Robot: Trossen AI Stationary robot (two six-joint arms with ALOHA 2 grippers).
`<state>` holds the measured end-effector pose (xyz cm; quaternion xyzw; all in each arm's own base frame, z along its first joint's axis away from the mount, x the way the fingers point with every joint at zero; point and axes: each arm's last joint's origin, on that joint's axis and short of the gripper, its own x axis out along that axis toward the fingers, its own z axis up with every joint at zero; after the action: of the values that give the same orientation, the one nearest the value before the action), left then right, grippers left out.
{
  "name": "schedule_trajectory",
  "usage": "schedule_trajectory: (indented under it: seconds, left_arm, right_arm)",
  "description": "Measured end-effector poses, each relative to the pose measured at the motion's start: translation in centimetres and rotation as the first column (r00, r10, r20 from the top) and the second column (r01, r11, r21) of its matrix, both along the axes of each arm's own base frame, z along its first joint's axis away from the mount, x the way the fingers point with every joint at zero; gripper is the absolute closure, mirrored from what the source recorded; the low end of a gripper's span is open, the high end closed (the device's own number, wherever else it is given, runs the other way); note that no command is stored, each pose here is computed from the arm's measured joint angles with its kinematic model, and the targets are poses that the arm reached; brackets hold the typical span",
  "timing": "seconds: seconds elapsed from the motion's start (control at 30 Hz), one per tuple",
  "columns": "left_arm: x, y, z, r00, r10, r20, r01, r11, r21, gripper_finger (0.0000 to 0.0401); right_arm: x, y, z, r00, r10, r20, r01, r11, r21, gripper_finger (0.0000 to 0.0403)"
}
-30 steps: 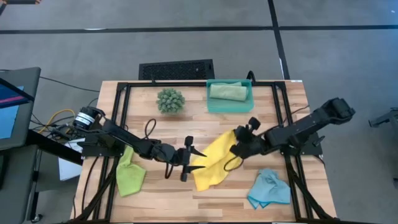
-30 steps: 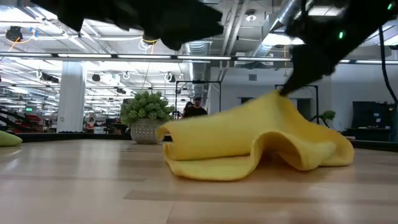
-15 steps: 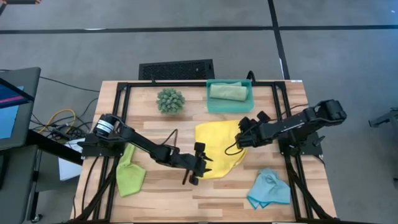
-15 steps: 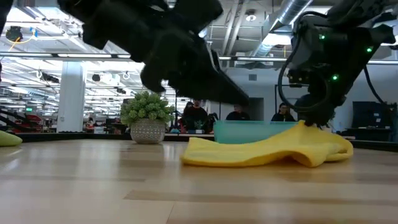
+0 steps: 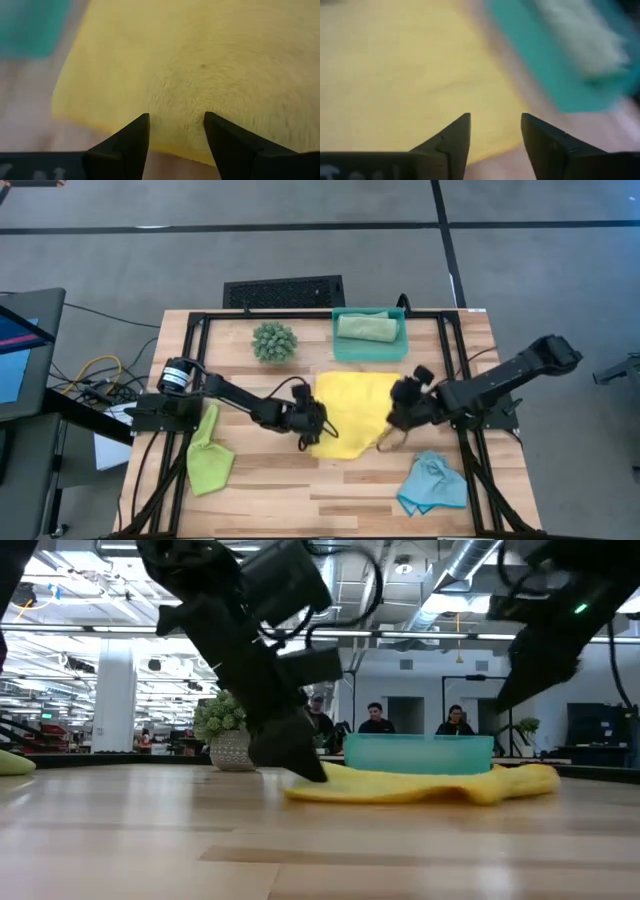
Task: Roll microfiber towels into tight, uniform cylinder then place into a basket
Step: Roll the yellow microfiber cloth
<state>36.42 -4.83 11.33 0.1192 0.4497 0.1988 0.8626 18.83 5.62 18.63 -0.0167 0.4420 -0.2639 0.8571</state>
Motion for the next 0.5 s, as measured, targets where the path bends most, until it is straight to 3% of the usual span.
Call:
schedule_trajectory:
  seconds: [0.1,0.23,0.3,0.5]
  left_arm:
    - [-0.8,1.2,-0.2,0.992,0.116,-0.055,-0.113,0.993,0.045,0.0217]
    - [-1.4,1.6,-0.4,0.980,0.178,-0.085,-0.169,0.980,0.100,0.0217]
    - [-1.5,1.4,-0.2,0.981,0.174,-0.087,-0.165,0.980,0.107,0.0217]
    - [-0.7,0.2,1.4,0.991,0.127,-0.046,-0.124,0.990,0.074,0.0217]
  right_arm:
    - [0.1,2.0,-0.9,0.975,0.219,0.034,-0.221,0.972,0.076,0.0191]
    - [0.8,3.9,-2.7,0.876,0.471,0.098,-0.481,0.866,0.137,0.0200]
    - [1.6,4.3,-3.3,0.836,0.539,0.105,-0.548,0.828,0.117,0.0213]
    - [4.2,4.1,-4.9,0.785,0.617,0.061,-0.618,0.786,0.006,0.0269]
